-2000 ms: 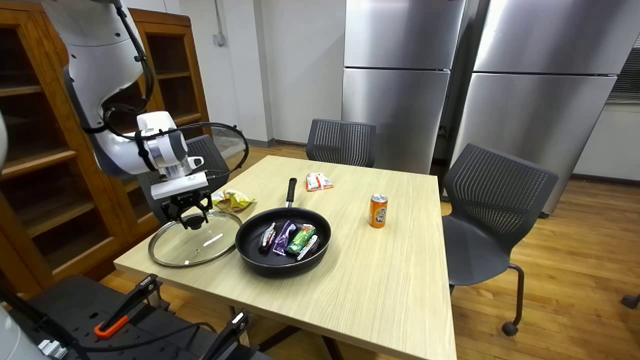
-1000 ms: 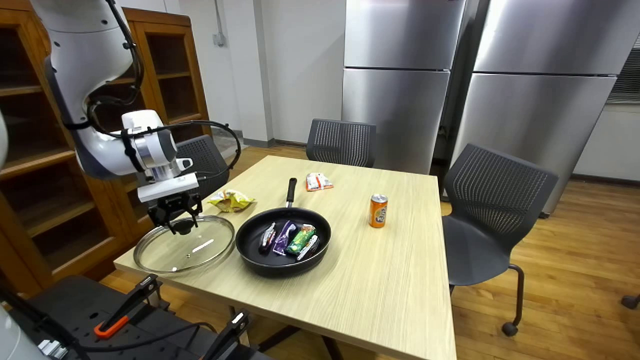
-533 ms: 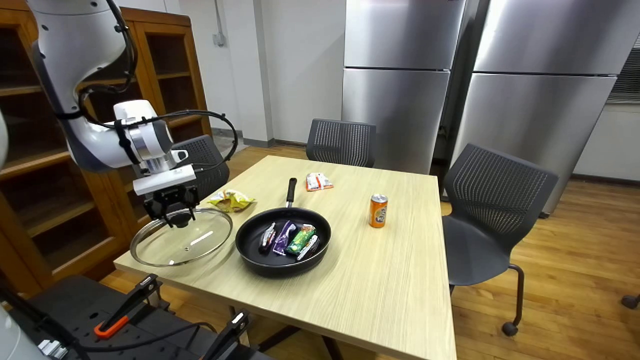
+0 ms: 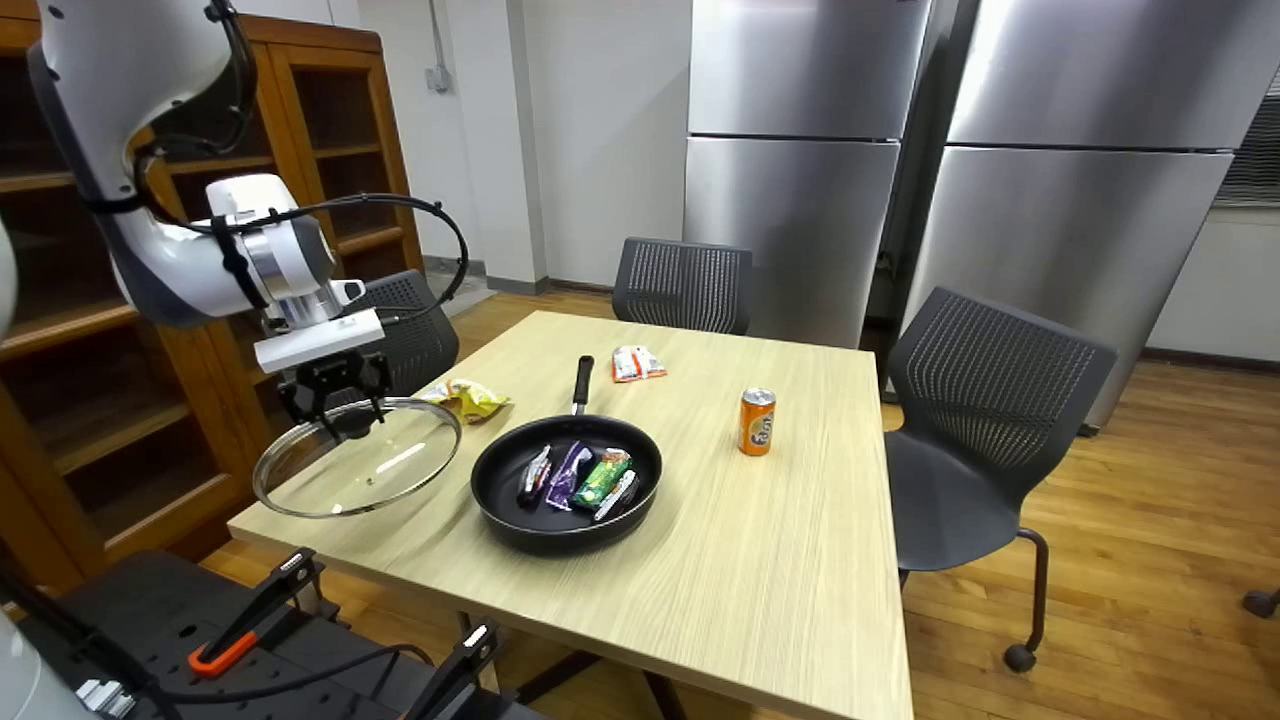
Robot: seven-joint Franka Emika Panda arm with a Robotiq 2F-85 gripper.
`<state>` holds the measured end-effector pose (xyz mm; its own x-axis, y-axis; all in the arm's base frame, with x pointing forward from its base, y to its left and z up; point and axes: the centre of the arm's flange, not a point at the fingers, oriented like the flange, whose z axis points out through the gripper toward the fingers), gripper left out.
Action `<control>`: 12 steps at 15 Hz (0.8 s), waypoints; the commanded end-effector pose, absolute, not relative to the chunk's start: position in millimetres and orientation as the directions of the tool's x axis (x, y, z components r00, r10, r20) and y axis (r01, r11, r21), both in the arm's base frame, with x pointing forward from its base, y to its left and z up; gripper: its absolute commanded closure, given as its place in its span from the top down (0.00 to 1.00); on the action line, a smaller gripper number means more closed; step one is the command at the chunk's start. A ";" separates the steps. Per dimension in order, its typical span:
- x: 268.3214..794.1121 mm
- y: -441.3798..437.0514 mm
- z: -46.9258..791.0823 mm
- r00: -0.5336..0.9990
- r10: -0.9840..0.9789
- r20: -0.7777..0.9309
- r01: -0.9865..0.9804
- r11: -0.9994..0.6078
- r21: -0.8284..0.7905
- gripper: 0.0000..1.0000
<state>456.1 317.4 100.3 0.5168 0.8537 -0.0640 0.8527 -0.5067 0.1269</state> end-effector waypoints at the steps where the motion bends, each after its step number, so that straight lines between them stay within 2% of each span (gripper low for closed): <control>1: 445.1 308.7 138.6 0.505 0.862 -0.042 0.856 -0.494 0.155 0.38; 12: 454.8 269.5 166.6 0.552 0.833 -0.026 0.823 -0.540 0.175 0.38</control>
<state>457.7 286.3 136.2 0.5441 0.8376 -0.0477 0.8331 -0.5327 0.1486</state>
